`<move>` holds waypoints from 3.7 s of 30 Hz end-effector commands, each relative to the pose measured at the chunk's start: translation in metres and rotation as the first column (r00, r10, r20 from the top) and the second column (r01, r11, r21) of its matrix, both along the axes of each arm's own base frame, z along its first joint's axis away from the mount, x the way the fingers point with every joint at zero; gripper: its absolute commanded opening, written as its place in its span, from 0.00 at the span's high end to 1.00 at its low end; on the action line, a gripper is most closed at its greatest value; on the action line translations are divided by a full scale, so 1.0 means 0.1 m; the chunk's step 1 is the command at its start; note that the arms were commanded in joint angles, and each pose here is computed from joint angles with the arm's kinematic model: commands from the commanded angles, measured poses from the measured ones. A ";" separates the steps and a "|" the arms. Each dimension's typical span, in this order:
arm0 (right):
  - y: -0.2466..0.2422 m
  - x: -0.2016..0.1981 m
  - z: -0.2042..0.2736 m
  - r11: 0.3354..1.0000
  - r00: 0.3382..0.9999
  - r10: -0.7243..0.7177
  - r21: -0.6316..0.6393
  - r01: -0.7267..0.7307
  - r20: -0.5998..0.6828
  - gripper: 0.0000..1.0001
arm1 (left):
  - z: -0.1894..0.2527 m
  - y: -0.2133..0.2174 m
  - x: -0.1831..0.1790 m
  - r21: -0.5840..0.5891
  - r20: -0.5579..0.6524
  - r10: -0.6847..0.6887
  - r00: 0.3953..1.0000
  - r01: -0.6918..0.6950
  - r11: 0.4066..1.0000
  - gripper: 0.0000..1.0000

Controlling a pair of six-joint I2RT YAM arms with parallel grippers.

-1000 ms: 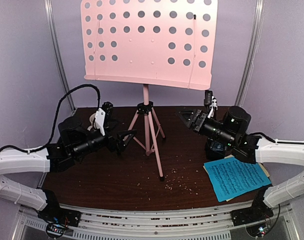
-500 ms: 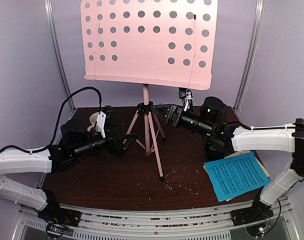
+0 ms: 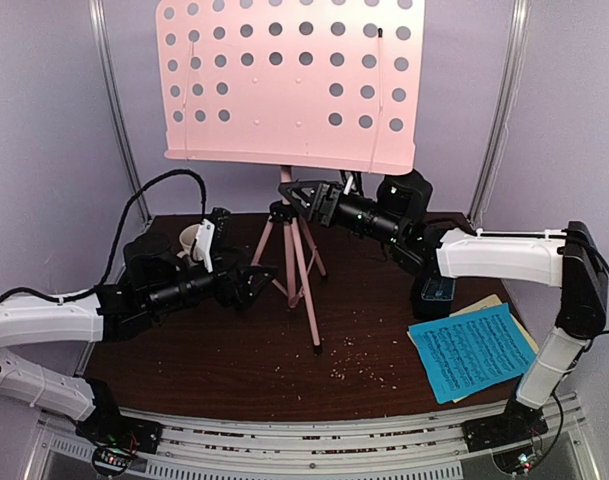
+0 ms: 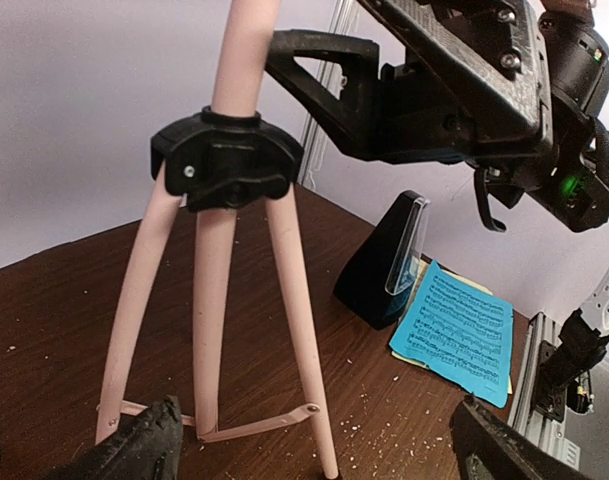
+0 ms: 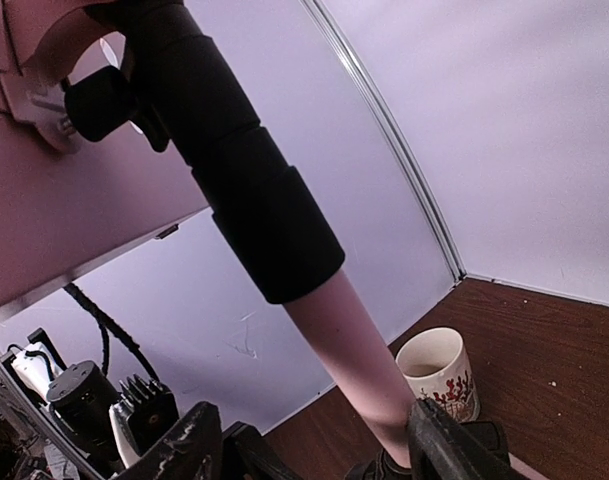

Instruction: Pack up the instrument practice props

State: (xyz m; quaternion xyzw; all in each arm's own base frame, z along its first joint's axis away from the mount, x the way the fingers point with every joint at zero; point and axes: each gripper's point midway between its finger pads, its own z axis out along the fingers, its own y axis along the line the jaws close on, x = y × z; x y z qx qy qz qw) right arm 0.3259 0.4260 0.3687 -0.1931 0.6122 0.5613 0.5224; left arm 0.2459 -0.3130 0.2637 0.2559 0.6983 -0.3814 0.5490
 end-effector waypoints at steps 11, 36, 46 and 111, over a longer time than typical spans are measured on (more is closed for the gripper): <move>-0.07 0.24 0.19 0.997 0.996 -0.069 0.037 0.067 0.057 0.38 | 0.19 0.09 0.03 -0.005 0.036 0.037 0.999 -0.037 0.999 0.03; 0.26 0.34 0.39 0.995 0.988 0.077 0.058 -0.085 0.132 0.53 | 0.10 0.10 0.13 0.025 0.007 0.052 0.999 -0.052 0.998 0.02; 0.10 0.16 0.86 0.988 0.971 0.065 0.121 -0.094 0.231 1.00 | 0.23 0.14 0.16 0.006 0.029 0.045 0.999 -0.045 0.999 0.02; -0.46 -0.54 0.79 0.989 0.974 -0.040 0.145 0.007 0.223 1.00 | -1.38 0.18 0.28 0.424 0.089 -0.247 0.965 0.188 0.886 0.36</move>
